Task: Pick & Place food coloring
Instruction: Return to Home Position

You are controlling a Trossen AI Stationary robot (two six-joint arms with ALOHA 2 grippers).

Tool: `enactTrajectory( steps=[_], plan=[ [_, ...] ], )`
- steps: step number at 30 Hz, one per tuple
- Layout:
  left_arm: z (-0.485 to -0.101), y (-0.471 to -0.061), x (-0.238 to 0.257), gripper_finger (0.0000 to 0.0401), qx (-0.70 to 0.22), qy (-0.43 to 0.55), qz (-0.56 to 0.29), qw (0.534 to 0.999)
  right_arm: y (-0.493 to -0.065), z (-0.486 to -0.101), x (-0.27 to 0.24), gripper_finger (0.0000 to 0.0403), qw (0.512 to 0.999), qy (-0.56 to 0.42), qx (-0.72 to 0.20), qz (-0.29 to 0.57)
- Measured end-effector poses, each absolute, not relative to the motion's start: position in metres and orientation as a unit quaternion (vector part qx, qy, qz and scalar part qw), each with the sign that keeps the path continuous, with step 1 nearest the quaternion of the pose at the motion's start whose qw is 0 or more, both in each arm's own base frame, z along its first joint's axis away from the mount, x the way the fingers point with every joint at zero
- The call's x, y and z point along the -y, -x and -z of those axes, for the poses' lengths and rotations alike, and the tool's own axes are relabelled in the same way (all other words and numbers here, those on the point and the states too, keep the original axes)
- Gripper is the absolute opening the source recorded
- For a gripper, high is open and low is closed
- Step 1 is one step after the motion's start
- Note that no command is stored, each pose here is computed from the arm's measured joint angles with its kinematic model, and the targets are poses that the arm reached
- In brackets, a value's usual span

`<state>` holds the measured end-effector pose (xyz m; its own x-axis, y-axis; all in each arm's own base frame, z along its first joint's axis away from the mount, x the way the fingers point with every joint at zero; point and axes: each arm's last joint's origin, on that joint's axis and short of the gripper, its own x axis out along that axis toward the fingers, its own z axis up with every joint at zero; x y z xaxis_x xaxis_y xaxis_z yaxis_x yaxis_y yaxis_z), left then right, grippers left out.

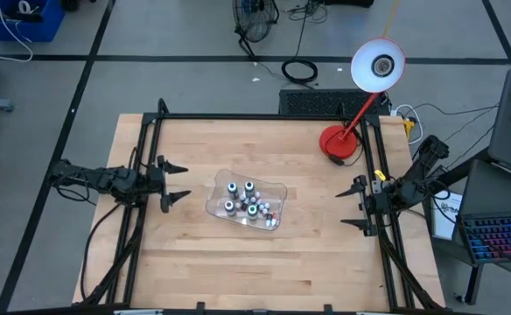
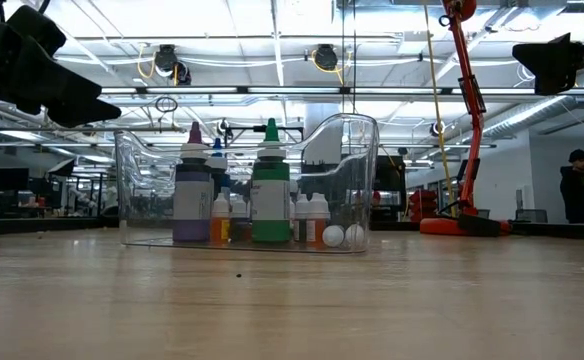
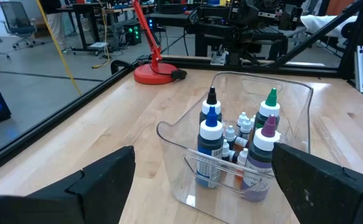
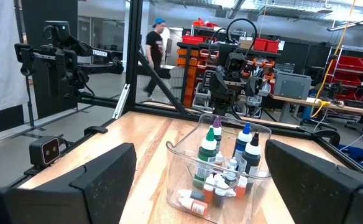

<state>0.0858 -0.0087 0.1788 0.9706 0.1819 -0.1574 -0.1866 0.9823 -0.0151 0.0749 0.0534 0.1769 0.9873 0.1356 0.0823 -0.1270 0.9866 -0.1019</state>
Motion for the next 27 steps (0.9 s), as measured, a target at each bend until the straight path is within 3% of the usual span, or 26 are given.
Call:
enactTrajectory(
  steps=[27],
  plan=[
    [-0.1787,-0.0858,0.0087,0.0365,-0.078,0.015,-0.093,0.993,-0.0749,-0.1769,-0.0534,0.0342,0.996,0.048,0.045,-0.066]
  ],
)
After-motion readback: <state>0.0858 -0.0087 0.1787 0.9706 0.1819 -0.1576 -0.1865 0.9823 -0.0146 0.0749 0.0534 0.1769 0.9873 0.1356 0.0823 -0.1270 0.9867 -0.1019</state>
